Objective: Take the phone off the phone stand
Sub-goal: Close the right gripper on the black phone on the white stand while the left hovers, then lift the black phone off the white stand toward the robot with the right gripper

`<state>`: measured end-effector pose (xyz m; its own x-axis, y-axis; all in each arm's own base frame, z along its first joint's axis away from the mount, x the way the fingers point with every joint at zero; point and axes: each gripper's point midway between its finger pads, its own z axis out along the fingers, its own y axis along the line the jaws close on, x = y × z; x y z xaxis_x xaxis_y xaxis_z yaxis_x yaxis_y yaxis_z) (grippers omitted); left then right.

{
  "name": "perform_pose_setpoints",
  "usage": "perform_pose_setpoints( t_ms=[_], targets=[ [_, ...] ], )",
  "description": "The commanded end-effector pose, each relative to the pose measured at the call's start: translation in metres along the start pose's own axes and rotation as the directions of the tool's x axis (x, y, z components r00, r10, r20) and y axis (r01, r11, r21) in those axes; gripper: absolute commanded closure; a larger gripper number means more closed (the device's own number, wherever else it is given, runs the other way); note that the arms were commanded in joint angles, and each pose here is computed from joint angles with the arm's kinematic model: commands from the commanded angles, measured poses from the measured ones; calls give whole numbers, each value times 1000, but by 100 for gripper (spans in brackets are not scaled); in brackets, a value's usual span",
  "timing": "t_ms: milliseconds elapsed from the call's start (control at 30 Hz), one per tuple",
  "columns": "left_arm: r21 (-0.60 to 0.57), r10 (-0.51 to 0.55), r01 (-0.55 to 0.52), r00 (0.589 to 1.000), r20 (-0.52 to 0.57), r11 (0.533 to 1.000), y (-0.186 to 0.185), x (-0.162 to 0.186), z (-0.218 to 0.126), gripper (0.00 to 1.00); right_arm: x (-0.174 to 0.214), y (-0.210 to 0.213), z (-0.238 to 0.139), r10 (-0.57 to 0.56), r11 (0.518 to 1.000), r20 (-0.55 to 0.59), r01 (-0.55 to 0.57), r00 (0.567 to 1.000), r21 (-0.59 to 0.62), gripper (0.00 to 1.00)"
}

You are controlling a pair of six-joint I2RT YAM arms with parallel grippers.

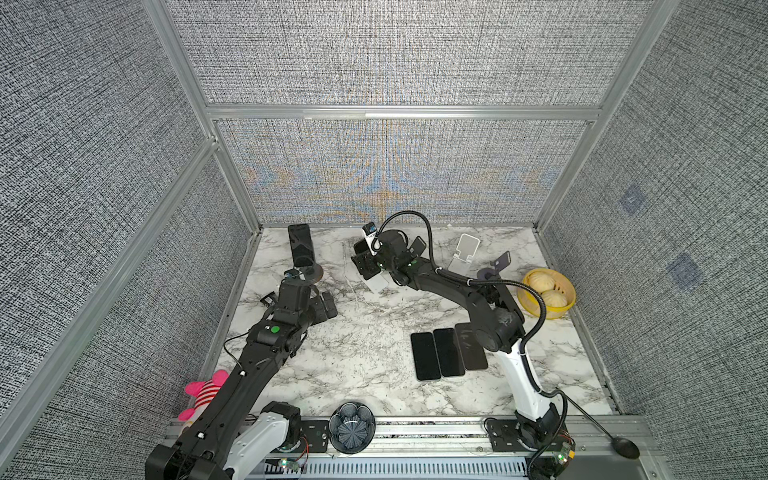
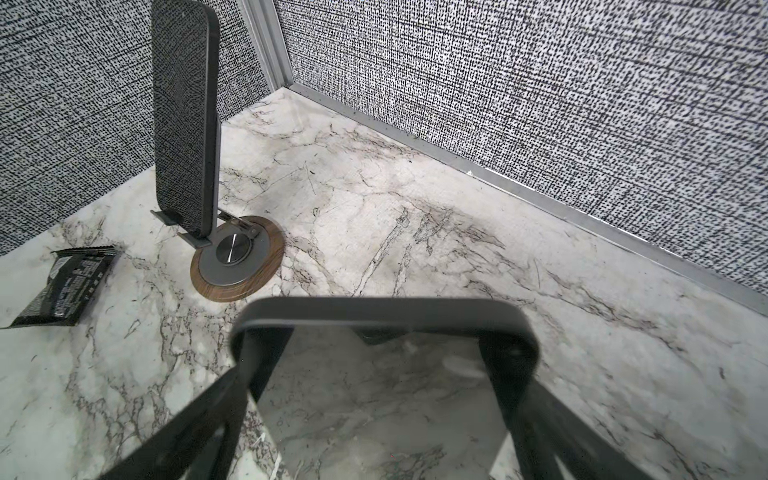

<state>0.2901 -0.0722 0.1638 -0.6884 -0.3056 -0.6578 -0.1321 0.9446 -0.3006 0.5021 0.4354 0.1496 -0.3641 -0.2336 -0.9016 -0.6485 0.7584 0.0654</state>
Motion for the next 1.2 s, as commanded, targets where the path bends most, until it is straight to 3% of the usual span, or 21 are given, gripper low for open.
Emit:
perform_pose_setpoints(
  t_ms=[0, 533, 1167],
  targets=[
    [6, 4, -4, 1000, 9, 1000, -1, -2, 0, 2, -4, 2, 0, 11, 1000, 9, -10, 1000, -17, 8],
    [17, -5, 5, 1000, 14, 1000, -3, -3, -2, 2, -8, 0, -1, 25, 1000, 23, -24, 999, -19, 28],
    [-26, 0, 1, 1000, 23, 1000, 0, -16, -19, 2, -35, 0, -32, 116, 993, 45, -116, 992, -9, 35]
  ],
)
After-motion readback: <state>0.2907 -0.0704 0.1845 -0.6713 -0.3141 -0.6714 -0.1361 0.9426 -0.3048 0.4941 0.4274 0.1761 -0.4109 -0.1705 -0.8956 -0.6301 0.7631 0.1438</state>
